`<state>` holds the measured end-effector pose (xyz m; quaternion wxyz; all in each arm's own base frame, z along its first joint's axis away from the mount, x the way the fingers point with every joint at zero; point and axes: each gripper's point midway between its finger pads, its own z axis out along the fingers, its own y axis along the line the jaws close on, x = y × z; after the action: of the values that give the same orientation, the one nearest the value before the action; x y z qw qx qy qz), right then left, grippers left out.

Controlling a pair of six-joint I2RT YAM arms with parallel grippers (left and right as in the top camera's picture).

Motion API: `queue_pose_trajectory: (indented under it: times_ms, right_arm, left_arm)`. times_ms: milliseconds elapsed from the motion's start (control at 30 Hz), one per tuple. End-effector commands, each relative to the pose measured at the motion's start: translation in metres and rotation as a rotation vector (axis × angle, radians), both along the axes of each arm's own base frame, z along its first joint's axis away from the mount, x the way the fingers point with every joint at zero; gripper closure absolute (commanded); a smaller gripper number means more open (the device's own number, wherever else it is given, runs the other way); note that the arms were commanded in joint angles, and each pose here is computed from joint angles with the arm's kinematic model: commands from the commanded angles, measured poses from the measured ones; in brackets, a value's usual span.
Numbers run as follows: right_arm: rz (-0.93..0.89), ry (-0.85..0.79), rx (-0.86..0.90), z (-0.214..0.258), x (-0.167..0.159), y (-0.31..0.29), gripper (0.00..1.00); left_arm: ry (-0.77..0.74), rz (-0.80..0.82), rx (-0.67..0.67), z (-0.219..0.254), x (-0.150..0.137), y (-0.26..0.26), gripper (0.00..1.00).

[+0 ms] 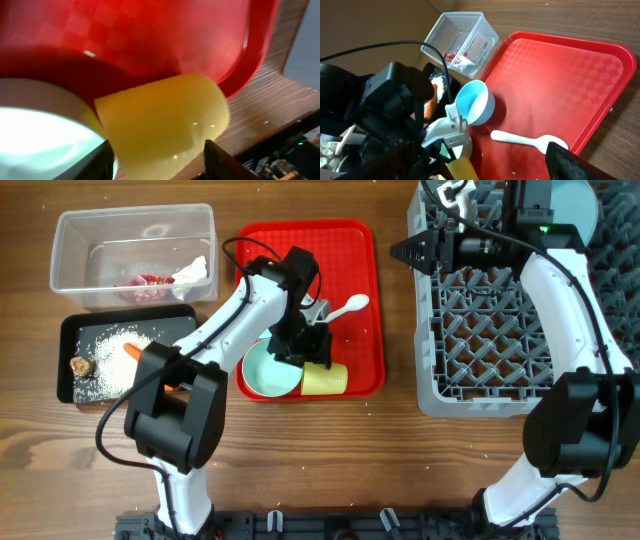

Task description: Sort waste into correct bins and load items into the dishwasher rack

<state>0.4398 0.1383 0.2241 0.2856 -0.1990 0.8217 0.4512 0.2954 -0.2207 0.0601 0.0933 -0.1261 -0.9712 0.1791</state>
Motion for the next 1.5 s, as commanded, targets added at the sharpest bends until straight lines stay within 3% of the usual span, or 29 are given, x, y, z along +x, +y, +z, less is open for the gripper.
queue_pose_trajectory:
  times_ms: [0, 100, 133, 167, 267, 433, 533, 633, 767, 1033, 1133, 1300, 1400, 1467]
  right_arm:
    - [0.001, -0.038, -0.023, 0.007, -0.001, 0.0, 0.14]
    - [-0.002, -0.035, -0.03, 0.006, -0.001, -0.001, 0.14]
    - [-0.006, -0.035, -0.036, 0.005, -0.001, -0.002, 0.14]
    - [-0.006, -0.034, -0.035, 0.005, -0.001, -0.002, 0.14]
    - [-0.009, -0.001, -0.032, 0.003, -0.005, -0.002, 0.14]
    - [0.028, 0.031, 0.023, 0.008, -0.015, 0.004, 0.15]
    - [0.123, 0.002, 0.159, 0.03, -0.028, 0.016, 0.15]
    - [0.228, -0.035, 0.222, 0.043, -0.042, 0.043, 0.15]
    - [0.302, -0.084, 0.223, 0.049, -0.041, 0.09, 0.14]
    - [0.336, -0.143, 0.278, 0.058, -0.027, 0.11, 0.13]
    - [0.376, -0.133, 0.287, 0.054, -0.034, 0.123, 0.24]
    - [0.416, -0.136, 0.299, 0.056, -0.042, 0.135, 0.26]
    - [0.416, -0.138, 0.299, 0.056, -0.042, 0.135, 0.39]
    - [0.415, -0.141, 0.299, 0.056, -0.042, 0.135, 0.42]
  left_arm:
    - [0.008, 0.027, -0.047, 0.002, -0.006, -0.021, 0.46]
    - [0.015, 0.06, -0.039, -0.006, -0.009, -0.028, 0.64]
    - [0.01, 0.053, -0.042, -0.006, -0.01, -0.031, 0.75]
    - [0.004, 0.047, -0.047, -0.006, -0.01, -0.033, 0.96]
    - [-0.025, 0.055, -0.118, 0.002, 0.001, -0.043, 0.96]
    - [-0.07, 0.129, -0.349, 0.063, 0.036, -0.042, 0.96]
    - [-0.155, 0.176, -0.628, 0.138, 0.067, -0.029, 0.96]
    - [-0.231, 0.122, -1.063, 0.224, 0.089, 0.001, 0.96]
    - [-0.294, 0.024, -1.204, 0.258, 0.095, 0.007, 0.96]
    - [-0.301, -0.053, -1.253, 0.268, 0.086, 0.001, 0.96]
    - [-0.31, -0.059, -1.254, 0.268, 0.086, 0.001, 0.96]
    - [-0.332, -0.071, -1.254, 0.269, 0.088, 0.0, 0.96]
    - [-0.332, -0.071, -1.254, 0.269, 0.088, 0.0, 0.96]
    - [-0.332, -0.071, -1.254, 0.269, 0.088, 0.0, 0.93]
